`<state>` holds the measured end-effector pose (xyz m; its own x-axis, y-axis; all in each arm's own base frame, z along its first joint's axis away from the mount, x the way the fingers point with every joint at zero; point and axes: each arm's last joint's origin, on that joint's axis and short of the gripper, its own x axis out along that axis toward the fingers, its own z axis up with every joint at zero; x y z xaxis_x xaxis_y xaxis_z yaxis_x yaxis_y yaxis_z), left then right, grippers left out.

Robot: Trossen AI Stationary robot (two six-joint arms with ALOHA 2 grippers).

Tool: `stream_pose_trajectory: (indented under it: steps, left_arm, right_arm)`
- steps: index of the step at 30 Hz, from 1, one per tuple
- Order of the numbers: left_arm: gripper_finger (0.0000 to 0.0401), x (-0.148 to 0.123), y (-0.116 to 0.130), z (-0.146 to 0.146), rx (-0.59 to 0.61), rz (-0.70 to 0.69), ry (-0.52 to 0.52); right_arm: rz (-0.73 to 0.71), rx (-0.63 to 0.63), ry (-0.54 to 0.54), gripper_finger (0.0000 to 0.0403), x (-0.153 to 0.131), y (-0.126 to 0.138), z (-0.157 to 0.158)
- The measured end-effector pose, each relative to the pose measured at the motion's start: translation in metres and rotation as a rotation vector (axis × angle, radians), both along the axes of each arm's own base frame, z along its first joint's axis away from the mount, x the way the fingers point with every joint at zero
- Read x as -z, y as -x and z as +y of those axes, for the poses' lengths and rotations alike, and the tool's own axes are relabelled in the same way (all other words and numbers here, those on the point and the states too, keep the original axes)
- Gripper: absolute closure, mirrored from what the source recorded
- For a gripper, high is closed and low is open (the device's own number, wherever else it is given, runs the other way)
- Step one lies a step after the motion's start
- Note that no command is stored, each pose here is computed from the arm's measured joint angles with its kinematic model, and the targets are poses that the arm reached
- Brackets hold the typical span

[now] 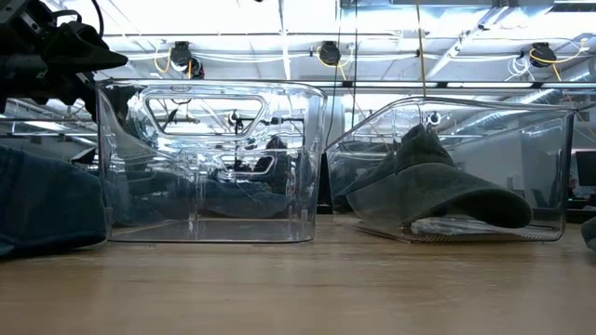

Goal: Pick & Place hat
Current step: Put the top gray cap into the right transparent bin

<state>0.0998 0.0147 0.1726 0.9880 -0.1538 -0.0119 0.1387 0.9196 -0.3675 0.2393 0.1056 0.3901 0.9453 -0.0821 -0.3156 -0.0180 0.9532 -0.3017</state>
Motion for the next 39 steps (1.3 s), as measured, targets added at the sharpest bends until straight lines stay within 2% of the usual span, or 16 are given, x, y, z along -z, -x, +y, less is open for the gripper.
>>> stream_pose_trajectory:
  steps: [3, 11, 19, 26, 39]
  left_arm:
    - [0.0173, 0.0, 0.0, 0.0, 0.0, 0.0, 0.0]
    - [0.0173, 0.0, 0.0, 0.0, 0.0, 0.001, 0.0]
    - [0.0173, 0.0, 0.0, 0.0, 0.0, 0.0, 0.0]
    - [0.0174, 0.0, 0.0, 0.0, 0.0, 0.0, 0.0]
    - [0.0173, 0.0, 0.0, 0.0, 0.0, 0.0, 0.0]
  right_arm:
    - [0.09, -0.069, -0.162, 0.0403, 0.004, -0.004, -0.011]
    - [0.344, 0.149, -0.34, 0.0403, -0.032, 0.024, -0.034]
    - [0.54, 0.316, -0.4, 0.0403, -0.061, 0.053, -0.045]
    - [0.599, 0.383, -0.328, 0.0403, -0.057, 0.057, -0.048]
    - [0.806, 0.329, -0.131, 0.0403, -0.017, 0.012, -0.037]
